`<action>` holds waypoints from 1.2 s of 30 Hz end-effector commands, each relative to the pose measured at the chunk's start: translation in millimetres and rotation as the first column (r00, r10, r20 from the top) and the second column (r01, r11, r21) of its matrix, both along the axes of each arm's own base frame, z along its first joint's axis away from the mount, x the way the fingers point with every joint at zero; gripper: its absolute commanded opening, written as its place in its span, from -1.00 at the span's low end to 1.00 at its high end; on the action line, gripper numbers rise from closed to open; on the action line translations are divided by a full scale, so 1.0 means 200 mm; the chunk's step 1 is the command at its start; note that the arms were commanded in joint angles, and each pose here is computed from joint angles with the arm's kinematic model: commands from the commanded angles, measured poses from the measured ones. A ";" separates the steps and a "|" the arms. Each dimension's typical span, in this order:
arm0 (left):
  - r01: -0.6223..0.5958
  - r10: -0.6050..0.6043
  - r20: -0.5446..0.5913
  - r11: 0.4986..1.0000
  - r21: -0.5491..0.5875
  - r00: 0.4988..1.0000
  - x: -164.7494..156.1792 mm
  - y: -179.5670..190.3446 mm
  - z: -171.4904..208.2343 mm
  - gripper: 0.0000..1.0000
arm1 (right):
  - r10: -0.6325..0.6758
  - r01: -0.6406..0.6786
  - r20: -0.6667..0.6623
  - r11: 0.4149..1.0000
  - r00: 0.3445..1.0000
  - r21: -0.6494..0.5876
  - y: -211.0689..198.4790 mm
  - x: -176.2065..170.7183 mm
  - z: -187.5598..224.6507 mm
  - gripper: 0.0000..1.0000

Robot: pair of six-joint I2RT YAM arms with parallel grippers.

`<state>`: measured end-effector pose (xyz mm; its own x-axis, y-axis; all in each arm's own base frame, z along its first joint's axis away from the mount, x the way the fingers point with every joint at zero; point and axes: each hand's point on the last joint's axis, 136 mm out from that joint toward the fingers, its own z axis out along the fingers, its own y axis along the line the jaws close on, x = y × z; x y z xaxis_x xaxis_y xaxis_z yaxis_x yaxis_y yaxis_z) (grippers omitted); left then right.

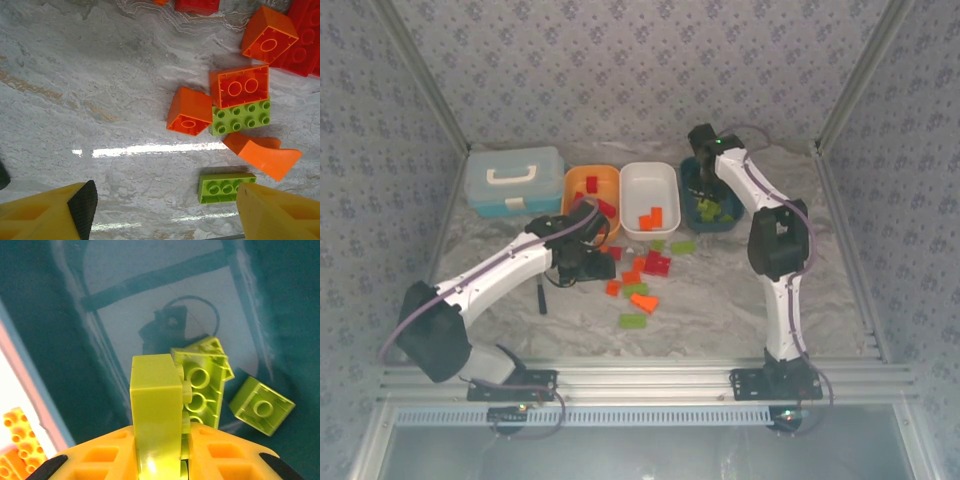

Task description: Sort the legos into containers by color

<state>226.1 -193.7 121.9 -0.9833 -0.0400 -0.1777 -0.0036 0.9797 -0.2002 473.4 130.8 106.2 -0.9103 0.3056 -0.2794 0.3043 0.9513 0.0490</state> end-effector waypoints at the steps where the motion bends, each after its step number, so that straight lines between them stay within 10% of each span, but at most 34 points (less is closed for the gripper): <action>1: 0.005 -0.005 0.031 1.000 -0.006 1.000 0.01 0.00 0.06 0.52 | -0.064 0.066 0.067 0.997 0.996 -0.027 -0.13 -0.03 0.20 -0.44; 10: 0.005 -0.004 0.030 1.000 -0.013 1.000 0.02 -0.02 0.06 0.52 | -0.116 0.111 -0.065 0.991 0.991 -0.076 -0.31 -0.25 0.04 -0.42; 36: -0.003 0.004 0.035 1.000 -0.003 0.999 0.03 -0.01 0.08 0.52 | -0.025 0.033 -0.050 0.986 0.998 0.166 0.01 0.12 -0.02 -0.41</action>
